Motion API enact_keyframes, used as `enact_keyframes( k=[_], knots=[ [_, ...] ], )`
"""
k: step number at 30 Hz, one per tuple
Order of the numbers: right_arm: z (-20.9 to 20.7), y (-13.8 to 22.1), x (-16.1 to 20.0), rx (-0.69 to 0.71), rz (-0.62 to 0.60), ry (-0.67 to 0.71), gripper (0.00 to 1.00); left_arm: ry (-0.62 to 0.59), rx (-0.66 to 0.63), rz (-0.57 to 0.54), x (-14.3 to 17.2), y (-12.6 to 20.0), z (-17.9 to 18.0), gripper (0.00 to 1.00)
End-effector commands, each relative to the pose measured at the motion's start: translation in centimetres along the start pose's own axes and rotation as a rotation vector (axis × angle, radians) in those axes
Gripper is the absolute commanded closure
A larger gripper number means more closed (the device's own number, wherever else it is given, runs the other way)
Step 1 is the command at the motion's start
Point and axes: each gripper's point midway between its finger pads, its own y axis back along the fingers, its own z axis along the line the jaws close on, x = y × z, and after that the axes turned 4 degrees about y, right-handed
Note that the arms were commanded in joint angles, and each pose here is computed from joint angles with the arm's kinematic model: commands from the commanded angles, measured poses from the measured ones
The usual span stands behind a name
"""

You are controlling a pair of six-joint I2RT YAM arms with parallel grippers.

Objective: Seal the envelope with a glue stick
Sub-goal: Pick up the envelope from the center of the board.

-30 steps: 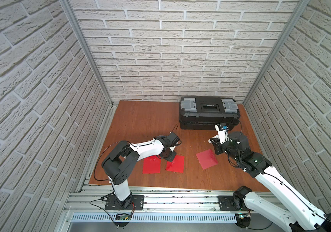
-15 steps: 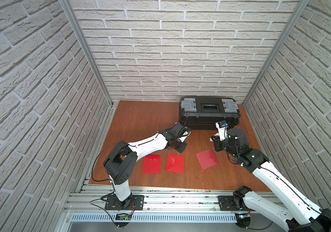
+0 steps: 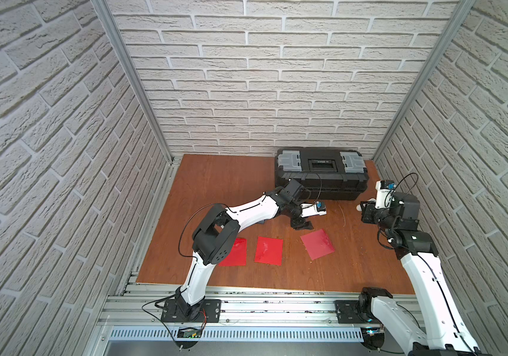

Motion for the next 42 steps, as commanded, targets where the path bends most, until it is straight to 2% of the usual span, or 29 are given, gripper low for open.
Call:
enact_keyframes(
  k=[1, 11, 21, 27, 36, 42],
  knots=[
    [0.5, 1.5, -2.2, -0.044, -0.077, 0.019, 0.97, -0.156, 0.110, -0.051, -1.3, -1.4, -0.5, 0.39],
    [0.3, 1.6, -2.3, -0.060, -0.090, 0.007, 0.97, -0.210, 0.201, 0.015, -0.3, -6.0, -0.6, 0.49],
    [0.6, 1.5, -2.2, -0.080, -0.092, 0.008, 0.97, -0.219, 0.210, -0.010, -0.7, -9.0, -0.3, 0.53],
    [0.7, 1.5, -2.1, -0.087, -0.089, 0.007, 0.97, -0.221, 0.223, -0.012, -0.3, -9.9, -0.7, 0.59],
    [0.8, 1.3, -1.9, -0.094, -0.088, 0.006, 0.97, -0.237, 0.248, 0.019, 0.8, -10.5, -1.5, 0.62],
    [0.8, 1.1, -1.8, -0.092, -0.085, 0.005, 0.97, -0.253, 0.247, 0.045, 1.4, -11.3, -2.0, 0.69]
  ],
)
